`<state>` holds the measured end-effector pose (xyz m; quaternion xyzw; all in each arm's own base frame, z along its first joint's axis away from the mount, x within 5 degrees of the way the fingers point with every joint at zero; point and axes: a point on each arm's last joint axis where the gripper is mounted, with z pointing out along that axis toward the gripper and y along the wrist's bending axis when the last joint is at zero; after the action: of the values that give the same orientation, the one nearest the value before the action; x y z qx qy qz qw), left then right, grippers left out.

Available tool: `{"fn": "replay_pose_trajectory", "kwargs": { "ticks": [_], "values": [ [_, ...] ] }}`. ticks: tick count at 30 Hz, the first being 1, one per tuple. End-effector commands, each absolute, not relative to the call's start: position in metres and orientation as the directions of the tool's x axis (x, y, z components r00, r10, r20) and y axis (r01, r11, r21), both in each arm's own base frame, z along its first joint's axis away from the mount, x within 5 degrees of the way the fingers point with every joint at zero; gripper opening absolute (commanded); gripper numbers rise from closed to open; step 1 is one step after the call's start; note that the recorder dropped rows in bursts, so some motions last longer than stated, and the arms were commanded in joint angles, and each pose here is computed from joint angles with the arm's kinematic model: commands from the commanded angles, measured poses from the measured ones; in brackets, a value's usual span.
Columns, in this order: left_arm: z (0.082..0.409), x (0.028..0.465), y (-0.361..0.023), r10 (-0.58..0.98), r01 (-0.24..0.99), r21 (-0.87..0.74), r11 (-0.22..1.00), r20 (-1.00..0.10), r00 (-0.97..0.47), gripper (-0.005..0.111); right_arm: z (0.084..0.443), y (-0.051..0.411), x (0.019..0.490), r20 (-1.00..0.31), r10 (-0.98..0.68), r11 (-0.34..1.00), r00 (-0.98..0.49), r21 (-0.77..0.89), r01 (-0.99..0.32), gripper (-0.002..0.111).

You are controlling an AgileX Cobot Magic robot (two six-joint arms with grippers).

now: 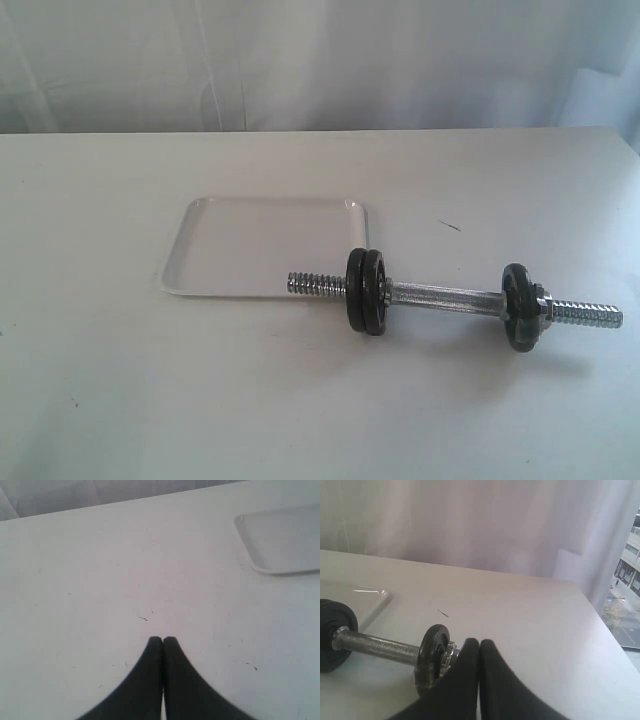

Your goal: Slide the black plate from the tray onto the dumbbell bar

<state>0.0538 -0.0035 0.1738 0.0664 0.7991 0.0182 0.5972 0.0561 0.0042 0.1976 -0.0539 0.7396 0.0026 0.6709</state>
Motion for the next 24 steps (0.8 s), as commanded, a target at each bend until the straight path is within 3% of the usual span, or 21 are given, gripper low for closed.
{"fn": "replay_pose_trajectory", "kwargs": {
  "ticks": [1,12,24],
  "values": [
    [0.1721,0.0535,-0.0035,0.126,0.084,0.107,0.991,-0.951,-0.283,0.000,0.1971,0.0045,0.0559,-0.994,-0.066,0.994,-0.085,-0.058,-0.087,0.000],
    [0.1721,0.0535,-0.0035,0.126,0.084,0.107,0.991,-0.951,-0.283,0.000,0.1971,-0.0019,0.0561,-0.995,-0.046,0.998,-0.091,-0.049,0.028,0.000],
    [0.1721,0.0535,-0.0035,0.126,0.084,0.107,0.991,-0.951,-0.283,0.000,0.1971,-0.0020,0.0561,-0.995,-0.038,0.999,-0.091,-0.041,0.032,0.000]
  ]
}}
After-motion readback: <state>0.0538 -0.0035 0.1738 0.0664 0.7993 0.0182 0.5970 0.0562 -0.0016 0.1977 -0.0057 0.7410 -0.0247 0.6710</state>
